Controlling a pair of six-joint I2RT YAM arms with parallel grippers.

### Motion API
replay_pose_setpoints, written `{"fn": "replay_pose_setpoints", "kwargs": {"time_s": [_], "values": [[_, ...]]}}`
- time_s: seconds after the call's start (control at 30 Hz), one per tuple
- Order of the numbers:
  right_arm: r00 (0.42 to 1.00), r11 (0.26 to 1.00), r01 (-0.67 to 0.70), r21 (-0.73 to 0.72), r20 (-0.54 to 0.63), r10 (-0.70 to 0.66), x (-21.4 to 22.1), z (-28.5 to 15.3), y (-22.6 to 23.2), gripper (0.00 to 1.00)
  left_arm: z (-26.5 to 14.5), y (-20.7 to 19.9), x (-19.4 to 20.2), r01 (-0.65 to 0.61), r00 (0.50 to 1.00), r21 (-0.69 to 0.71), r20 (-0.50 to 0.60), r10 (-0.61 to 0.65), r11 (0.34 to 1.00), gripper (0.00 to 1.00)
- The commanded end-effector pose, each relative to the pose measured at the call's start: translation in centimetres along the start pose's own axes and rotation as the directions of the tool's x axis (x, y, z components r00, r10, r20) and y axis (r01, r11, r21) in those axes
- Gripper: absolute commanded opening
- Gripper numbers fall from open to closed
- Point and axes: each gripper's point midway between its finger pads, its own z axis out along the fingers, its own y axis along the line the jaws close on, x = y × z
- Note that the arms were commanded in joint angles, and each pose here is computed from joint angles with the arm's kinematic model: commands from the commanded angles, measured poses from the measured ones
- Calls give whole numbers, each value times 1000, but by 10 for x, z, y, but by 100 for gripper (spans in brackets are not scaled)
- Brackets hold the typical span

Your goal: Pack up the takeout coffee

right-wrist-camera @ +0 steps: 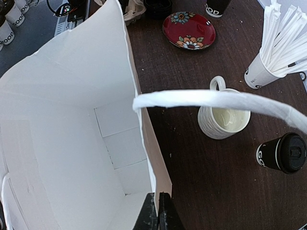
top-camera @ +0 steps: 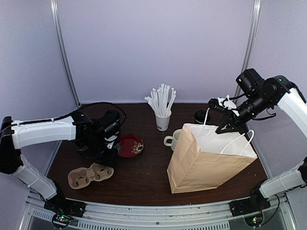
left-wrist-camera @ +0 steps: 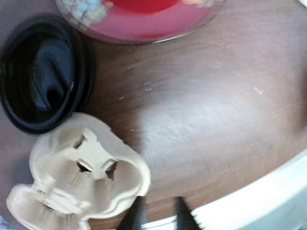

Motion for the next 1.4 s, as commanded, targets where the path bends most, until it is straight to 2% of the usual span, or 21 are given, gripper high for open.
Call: {"fn": "replay_pose_setpoints", "kwargs": {"time_s": [0.0,0.03,0.07,0.13,0.23,0.3,0.37,0.43,0.53,0.63,0.7,0.87,1.1,1.37], "values": [[1000,1000,12,21,21,-12,-5,-5,1,0,-47,10,13,-248,968,-5,41,248,969,48],[1000,1000,13,22,23,-13,-6,-6,2,0,-52,25,11,-250,965,-81,62,255,965,54],[1000,1000,14,22,26,-14,-6,-6,2,0,-57,43,8,-232,965,-171,81,248,958,56],[999,1000,16,21,28,-17,-6,-6,2,0,-61,73,13,-158,984,-265,37,174,951,56],[1000,1000,16,15,24,-16,-4,-4,4,0,-54,96,24,-123,992,-284,-54,112,951,56],[1000,1000,17,15,22,-17,-2,-3,4,0,-50,108,32,-103,990,-276,-118,72,956,51],[1000,1000,18,13,21,-19,-1,-3,5,0,-47,110,36,-145,980,-261,-173,102,954,48],[1000,1000,17,12,22,-17,-1,-2,5,0,-43,103,39,-217,961,-205,-217,172,954,47],[1000,1000,14,5,26,-14,-1,0,5,0,-36,92,34,-264,945,-147,-236,225,953,38],[999,1000,10,-5,33,-10,-3,4,4,0,-26,72,14,-297,945,-109,-179,275,949,30],[999,1000,6,-10,38,-5,-4,5,3,0,-17,57,7,-298,943,-54,-173,285,953,25],[999,1000,5,5,51,-5,-8,0,2,0,11,47,2,-325,926,-52,-221,307,944,17],[999,1000,4,18,48,-5,-11,-2,-1,0,43,18,1,-413,879,-19,-268,393,911,18],[999,1000,-1,32,44,0,-12,-5,-3,0,53,-40,-21,-501,844,48,-194,500,864,19]]}}
